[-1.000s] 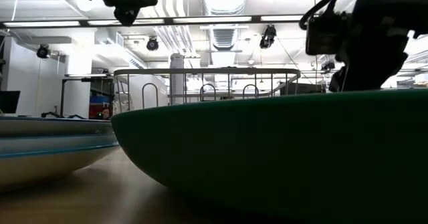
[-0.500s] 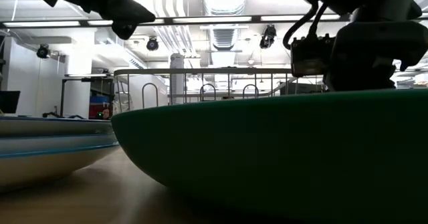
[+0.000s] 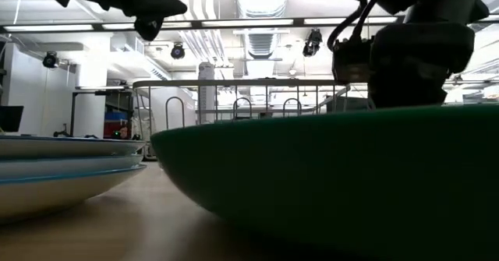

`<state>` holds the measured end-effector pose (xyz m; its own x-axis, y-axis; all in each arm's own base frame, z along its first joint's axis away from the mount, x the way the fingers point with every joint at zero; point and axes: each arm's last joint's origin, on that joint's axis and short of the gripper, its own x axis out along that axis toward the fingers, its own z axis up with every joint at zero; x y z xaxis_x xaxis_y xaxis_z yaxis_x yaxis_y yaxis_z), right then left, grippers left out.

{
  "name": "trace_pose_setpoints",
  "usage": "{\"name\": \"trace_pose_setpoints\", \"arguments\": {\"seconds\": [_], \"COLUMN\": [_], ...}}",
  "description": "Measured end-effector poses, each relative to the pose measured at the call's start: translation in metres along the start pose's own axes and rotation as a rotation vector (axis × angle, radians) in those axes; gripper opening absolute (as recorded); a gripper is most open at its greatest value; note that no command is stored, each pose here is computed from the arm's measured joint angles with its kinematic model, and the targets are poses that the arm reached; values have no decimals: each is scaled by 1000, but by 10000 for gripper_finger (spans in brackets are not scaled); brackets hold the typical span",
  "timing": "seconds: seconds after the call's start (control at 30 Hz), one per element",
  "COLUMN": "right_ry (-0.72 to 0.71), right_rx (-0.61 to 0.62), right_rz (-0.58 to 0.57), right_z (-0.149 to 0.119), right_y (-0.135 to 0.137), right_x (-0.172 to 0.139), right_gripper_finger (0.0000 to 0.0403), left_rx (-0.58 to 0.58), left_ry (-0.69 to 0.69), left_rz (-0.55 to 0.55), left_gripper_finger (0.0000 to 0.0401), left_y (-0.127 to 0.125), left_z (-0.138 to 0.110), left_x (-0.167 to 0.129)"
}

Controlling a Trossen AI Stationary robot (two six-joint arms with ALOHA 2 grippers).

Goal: Sort dishes
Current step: Put the green plate into the dish rack

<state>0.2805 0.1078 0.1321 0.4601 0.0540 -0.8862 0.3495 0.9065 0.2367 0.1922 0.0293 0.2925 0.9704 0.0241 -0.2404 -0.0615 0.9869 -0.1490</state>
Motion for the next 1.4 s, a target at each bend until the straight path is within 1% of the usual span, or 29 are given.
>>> {"name": "trace_pose_setpoints", "arguments": {"seconds": [0.13, 0.33, 0.47, 0.57, 0.63, 0.67, 0.7, 0.77, 0.83, 0.9, 1.0, 1.07, 1.2, 1.33, 1.4], "right_ry": [-41, -162, -283, -403, -501, -557, -619, -732, -828, -908, -945, -937, -908, -818, -768], "right_rx": [0, -25, -97, -131, -179, -221, -291, -463, -601, -710, -897, -1026, -1266, -1531, -1651], "right_rz": [14, 61, 121, 148, 153, 144, 123, 45, -51, -167, -348, -430, -528, -649, -673], "right_z": [5, 17, 29, 40, 48, 53, 57, 66, 77, 91, 112, 127, 158, 182, 189], "right_y": [0, -2, -9, -23, -34, -40, -44, -53, -60, -66, -78, -87, -111, -142, -157], "right_x": [-12, -50, -88, -121, -148, -161, -176, -204, -231, -257, -287, -297, -301, -292, -284], "right_gripper_finger": [5, 1, 0, 0, 0, 0, 0, 0, 0, 0, 0, 0, 0, 0, 0], "left_rx": [9, 29, 72, 120, 163, 186, 213, 275, 346, 413, 499, 542, 577, 560, 536], "left_ry": [-61, -172, -232, -282, -314, -323, -330, -338, -347, -345, -325, -298, -253, -213, -190], "left_rz": [-5, -18, -21, -20, -16, -13, -9, 1, 13, 26, 39, 43, 43, 36, 31], "left_gripper_finger": [0, 0, 0, 0, 0, 0, 0, 0, 0, 0, 0, 0, 0, 0, 0], "left_y": [-1, -3, -6, -8, -10, -11, -12, -14, -15, -17, -18, -18, -17, -17, -17], "left_z": [6, 21, 35, 49, 60, 65, 69, 78, 87, 93, 99, 99, 95, 91, 89], "left_x": [0, -5, -10, -16, -21, -24, -26, -30, -35, -39, -44, -45, -44, -43, -43]}}
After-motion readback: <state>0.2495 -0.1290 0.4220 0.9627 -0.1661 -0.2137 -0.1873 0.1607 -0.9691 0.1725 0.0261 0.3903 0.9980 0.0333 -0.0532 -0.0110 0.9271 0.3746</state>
